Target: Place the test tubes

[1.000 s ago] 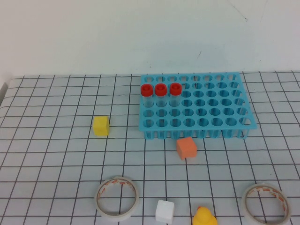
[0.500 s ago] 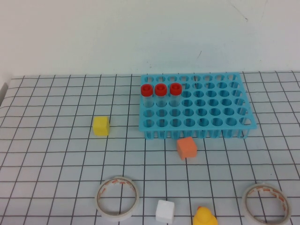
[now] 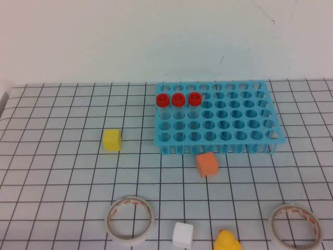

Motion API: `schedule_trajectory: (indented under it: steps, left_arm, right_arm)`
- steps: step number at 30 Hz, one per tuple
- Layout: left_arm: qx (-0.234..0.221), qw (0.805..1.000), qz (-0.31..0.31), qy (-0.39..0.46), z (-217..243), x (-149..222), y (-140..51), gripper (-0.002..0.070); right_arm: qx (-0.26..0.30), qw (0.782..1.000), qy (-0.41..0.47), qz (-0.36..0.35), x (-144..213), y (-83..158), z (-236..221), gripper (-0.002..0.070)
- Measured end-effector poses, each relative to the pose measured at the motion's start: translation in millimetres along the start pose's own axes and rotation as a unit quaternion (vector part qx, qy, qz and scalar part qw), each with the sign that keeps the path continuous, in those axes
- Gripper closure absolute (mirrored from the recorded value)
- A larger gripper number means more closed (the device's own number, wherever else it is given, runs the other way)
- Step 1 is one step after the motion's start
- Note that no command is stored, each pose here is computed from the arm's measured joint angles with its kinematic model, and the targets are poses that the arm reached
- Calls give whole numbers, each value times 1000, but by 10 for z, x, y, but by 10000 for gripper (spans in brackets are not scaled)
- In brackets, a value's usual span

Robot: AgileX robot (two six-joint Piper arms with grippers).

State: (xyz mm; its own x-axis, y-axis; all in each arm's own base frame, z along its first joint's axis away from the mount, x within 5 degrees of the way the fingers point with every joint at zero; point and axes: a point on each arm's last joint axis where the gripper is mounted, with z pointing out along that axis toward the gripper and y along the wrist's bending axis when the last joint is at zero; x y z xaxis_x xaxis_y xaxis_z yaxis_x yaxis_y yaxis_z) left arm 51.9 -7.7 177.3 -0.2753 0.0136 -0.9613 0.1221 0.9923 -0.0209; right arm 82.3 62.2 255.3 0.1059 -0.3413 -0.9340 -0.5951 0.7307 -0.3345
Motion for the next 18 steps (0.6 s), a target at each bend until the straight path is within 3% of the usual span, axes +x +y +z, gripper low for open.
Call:
schedule_trajectory:
  steps: [14,18]
  left_arm:
    - [1,1000,-3,-1,-1,-1,-1,675]
    - [0,1000,-3,-1,-1,-1,0,675]
  right_arm:
    - [0,1000,0,0,0,0,0,678]
    - [26,999,7,-43,10,-48,-1,678]
